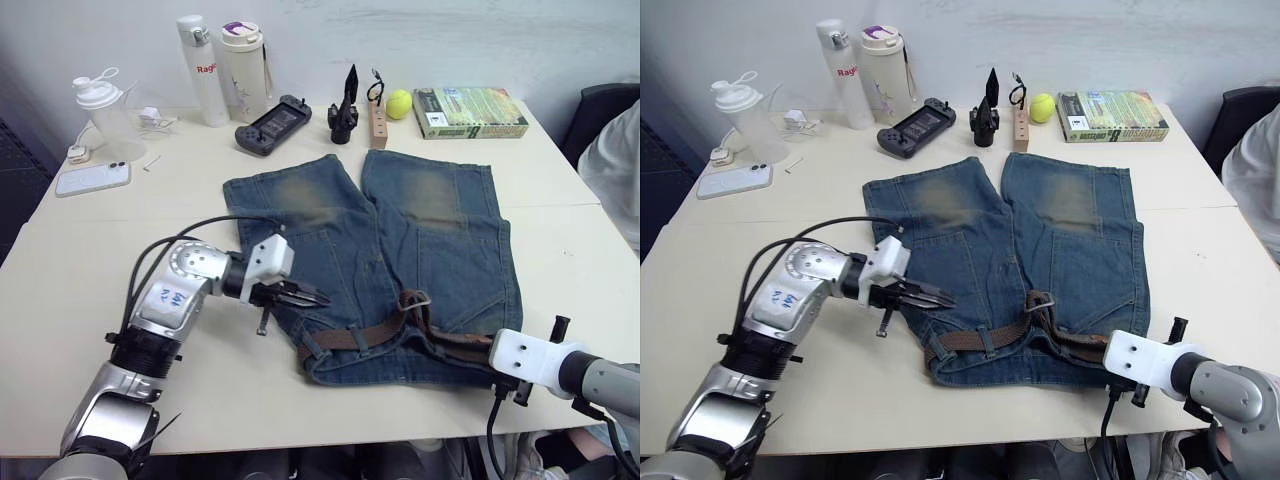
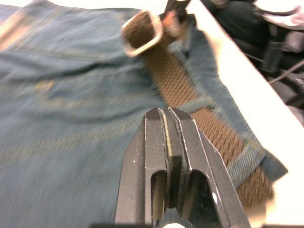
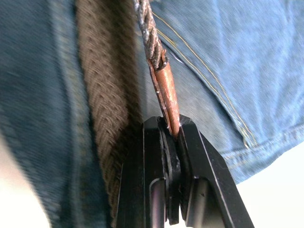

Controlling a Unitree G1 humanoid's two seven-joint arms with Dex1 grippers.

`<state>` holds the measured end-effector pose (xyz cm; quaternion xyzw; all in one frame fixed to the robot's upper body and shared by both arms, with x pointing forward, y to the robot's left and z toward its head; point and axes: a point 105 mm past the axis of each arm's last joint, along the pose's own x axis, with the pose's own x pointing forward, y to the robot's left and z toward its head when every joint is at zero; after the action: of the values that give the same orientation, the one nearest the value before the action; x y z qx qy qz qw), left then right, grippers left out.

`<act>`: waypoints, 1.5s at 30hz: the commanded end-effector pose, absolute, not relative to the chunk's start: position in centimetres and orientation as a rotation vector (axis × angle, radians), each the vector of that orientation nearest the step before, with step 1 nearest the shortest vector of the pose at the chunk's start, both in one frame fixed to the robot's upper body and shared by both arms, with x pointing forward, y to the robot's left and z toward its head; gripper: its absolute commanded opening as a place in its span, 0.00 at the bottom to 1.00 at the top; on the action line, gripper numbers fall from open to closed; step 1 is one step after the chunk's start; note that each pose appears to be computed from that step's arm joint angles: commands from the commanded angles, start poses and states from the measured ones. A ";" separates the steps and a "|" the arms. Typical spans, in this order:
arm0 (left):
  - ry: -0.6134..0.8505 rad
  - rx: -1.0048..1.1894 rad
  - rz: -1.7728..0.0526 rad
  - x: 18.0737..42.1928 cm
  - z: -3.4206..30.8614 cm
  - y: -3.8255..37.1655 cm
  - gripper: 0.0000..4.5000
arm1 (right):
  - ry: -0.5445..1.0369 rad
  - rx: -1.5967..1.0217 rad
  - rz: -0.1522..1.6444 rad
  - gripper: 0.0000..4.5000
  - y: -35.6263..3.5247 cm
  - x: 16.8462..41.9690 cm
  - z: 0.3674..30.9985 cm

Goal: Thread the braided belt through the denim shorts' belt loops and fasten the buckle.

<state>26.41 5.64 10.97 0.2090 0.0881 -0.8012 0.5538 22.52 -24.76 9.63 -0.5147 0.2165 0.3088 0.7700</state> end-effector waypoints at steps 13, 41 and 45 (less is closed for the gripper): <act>0.374 0.843 -1.833 26.9 5.7 11.2 0.01 | 0.609 -1.219 0.573 0.00 -28.7 21.6 8.1; 0.242 0.795 -1.695 27.5 7.5 11.3 0.01 | 0.465 -1.075 0.676 0.00 -25.6 21.0 7.8; 0.231 0.789 -1.688 27.5 7.7 11.3 0.00 | 0.483 -1.027 0.637 0.08 -25.8 21.2 8.0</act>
<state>27.18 9.73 9.06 0.3301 0.0534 -0.7426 0.5803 21.60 -26.81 8.35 -0.4984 0.2225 0.2761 0.7911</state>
